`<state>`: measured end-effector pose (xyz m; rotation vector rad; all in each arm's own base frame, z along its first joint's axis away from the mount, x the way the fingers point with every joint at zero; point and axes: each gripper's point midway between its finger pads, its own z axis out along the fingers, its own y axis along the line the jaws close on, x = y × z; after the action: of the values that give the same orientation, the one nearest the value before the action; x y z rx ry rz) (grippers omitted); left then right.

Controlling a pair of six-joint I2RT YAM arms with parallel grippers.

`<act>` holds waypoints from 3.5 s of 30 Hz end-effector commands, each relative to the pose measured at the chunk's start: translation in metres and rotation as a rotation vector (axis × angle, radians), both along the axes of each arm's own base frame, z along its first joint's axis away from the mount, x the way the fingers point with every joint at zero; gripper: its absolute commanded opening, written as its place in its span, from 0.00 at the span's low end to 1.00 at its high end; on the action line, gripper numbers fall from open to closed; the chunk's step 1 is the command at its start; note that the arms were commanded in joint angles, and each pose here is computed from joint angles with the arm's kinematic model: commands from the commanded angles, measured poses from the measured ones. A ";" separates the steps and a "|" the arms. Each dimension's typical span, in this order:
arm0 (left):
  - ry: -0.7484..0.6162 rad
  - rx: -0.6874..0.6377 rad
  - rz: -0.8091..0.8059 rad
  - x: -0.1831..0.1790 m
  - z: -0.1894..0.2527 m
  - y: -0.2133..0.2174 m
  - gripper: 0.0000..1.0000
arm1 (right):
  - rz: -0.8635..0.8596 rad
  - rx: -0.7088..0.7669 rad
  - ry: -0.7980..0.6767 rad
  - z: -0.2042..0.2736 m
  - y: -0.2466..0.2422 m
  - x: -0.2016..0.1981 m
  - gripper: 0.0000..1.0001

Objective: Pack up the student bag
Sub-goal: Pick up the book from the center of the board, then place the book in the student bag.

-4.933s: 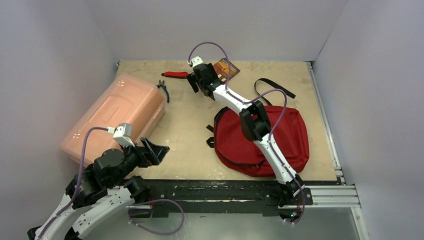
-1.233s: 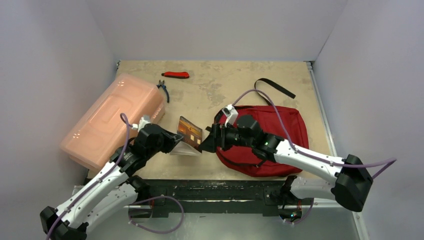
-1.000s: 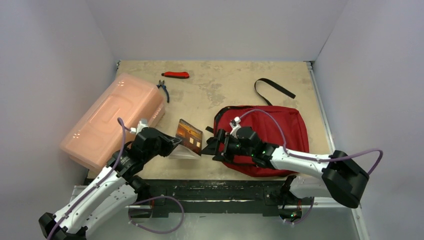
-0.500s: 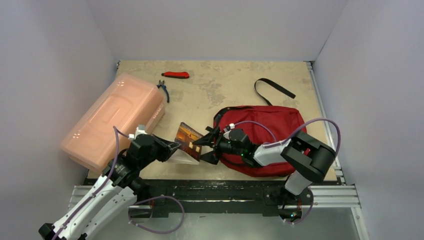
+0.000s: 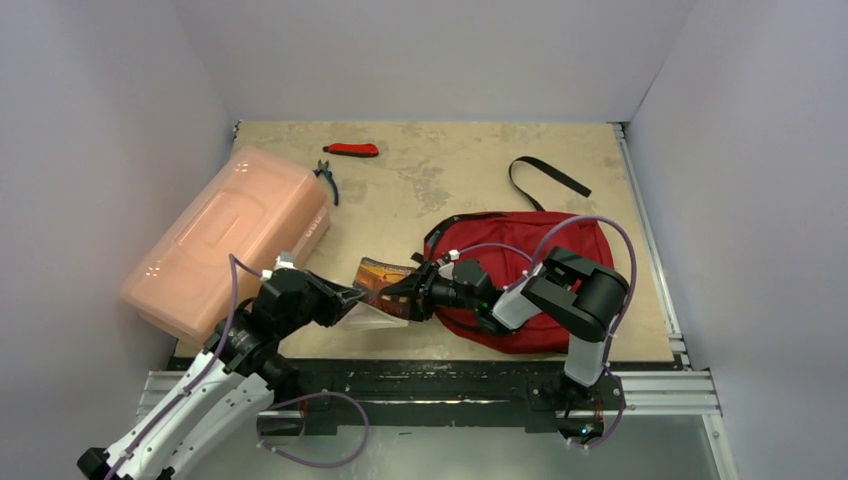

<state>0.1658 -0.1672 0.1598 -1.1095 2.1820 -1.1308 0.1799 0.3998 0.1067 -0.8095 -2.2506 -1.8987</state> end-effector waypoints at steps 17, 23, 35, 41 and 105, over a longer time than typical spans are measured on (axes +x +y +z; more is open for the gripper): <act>-0.475 0.076 -0.154 -0.021 0.112 0.019 0.79 | 0.013 0.171 -0.583 0.155 0.007 0.071 0.08; -0.580 -0.001 -0.184 -0.020 0.131 0.007 0.97 | -0.078 0.254 -0.671 0.206 -0.013 0.090 0.09; -0.894 -0.112 -0.085 0.037 0.186 -0.022 1.00 | -0.216 0.475 -0.552 0.254 -0.009 0.069 0.09; -0.923 -0.074 -0.003 0.053 0.181 -0.015 0.90 | -0.357 0.471 -0.493 0.248 -0.023 0.070 0.08; -0.530 0.716 -0.010 -0.012 0.112 0.120 0.00 | 0.563 -2.054 -1.065 -0.021 -0.129 0.043 0.85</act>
<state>0.1494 -0.0399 0.2610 -0.3963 1.9288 -0.4198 0.2132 0.2707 0.0700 1.2712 -3.4522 1.0072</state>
